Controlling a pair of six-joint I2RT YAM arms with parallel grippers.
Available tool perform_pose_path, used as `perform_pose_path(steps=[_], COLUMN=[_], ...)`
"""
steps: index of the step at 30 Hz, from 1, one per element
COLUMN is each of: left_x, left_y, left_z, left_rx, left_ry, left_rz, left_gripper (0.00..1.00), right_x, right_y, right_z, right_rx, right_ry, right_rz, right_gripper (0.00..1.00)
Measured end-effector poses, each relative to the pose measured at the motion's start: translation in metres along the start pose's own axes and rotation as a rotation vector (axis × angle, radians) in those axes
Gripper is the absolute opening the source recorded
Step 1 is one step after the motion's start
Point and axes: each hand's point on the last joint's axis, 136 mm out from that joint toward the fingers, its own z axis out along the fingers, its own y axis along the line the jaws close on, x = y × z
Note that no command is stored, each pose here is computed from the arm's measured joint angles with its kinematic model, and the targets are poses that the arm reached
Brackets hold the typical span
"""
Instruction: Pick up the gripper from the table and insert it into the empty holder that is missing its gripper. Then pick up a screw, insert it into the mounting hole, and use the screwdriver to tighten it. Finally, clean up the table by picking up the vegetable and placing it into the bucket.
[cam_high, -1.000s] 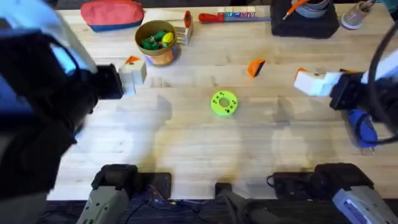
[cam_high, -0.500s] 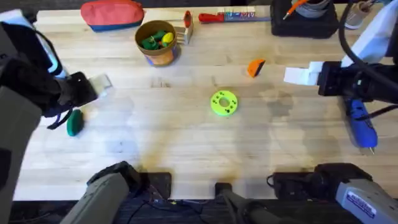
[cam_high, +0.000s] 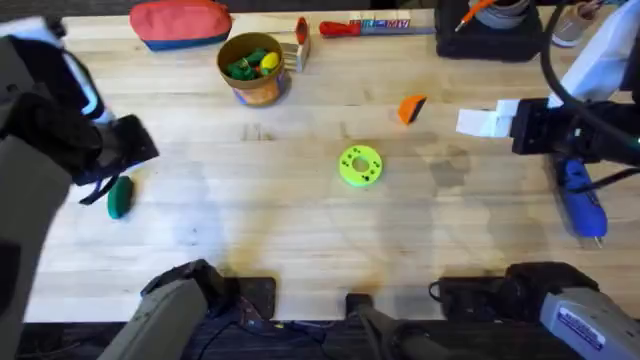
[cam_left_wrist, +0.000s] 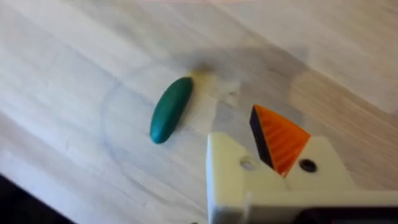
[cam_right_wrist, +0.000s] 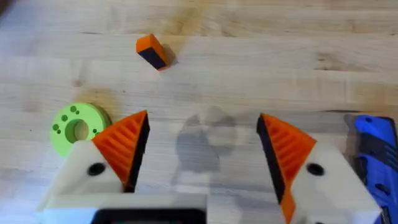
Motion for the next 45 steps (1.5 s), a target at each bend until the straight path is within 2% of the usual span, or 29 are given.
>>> perform_pose_path(steps=[3,4,7,9,10,11,16,21,22,27,31,39,43,45], left_x=[-0.013,-0.014,-0.012,-0.005,0.0,0.014,0.025,0.016,0.008,0.021,0.019,0.005,0.022,0.03], left_y=[-0.043,-0.059,-0.097,-0.119,-0.127,-0.147,-0.17,-0.184,-0.188,-0.19,-0.194,-0.208,-0.204,-0.198], left_z=[-0.037,-0.053,-0.098,-0.127,-0.139,-0.166,-0.19,-0.214,-0.225,-0.221,-0.229,-0.244,-0.227,-0.221], left_rx=[0.11,0.157,0.296,0.397,0.445,0.561,0.675,0.749,0.775,0.805,0.843,0.908,0.937,0.959], left_ry=[-0.151,-0.204,-0.346,-0.428,-0.46,-0.519,-0.576,-0.668,-0.717,-0.667,-0.688,-0.797,-0.861,-0.925], left_rz=[0.173,0.236,0.37,0.447,0.477,0.56,0.631,0.616,0.59,0.63,0.626,0.577,0.544,0.508], left_gripper=[0.014,0.047,0.479,0.805,0.938,0.987,0.988,0.988,0.987,0.988,0.988,0.988,0.988,0.988], right_x=[-0.001,-0.001,-0.001,-0.001,-0.001,0.004,0.019,0.042,0.06,0.089,0.109,0.111,0.111,0.111], right_y=[0.0,0.0,0.0,0.0,0.0,0.0,0.0,-0.001,-0.001,-0.001,0.0,0.0,0.0,0.0], right_z=[0.0,0.0,0.0,0.0,0.0,0.0,-0.001,-0.004,-0.007,-0.017,-0.026,-0.026,-0.026,-0.026], right_rx=[0.0,0.0,0.0,0.0,0.0,0.001,0.002,0.004,0.006,0.009,0.011,0.011,0.011,0.011], right_ry=[-0.002,-0.004,-0.005,-0.005,-0.003,0.018,0.078,0.173,0.245,0.371,0.46,0.468,0.468,0.468], right_rz=[0.0,0.0,-0.001,0.0,0.0,0.002,0.007,0.016,0.023,0.033,0.04,0.041,0.041,0.041], right_gripper=[0.992,0.991,0.992,0.992,0.991,0.991,0.992,0.992,0.991,0.991,0.991,0.992,0.991,0.991])
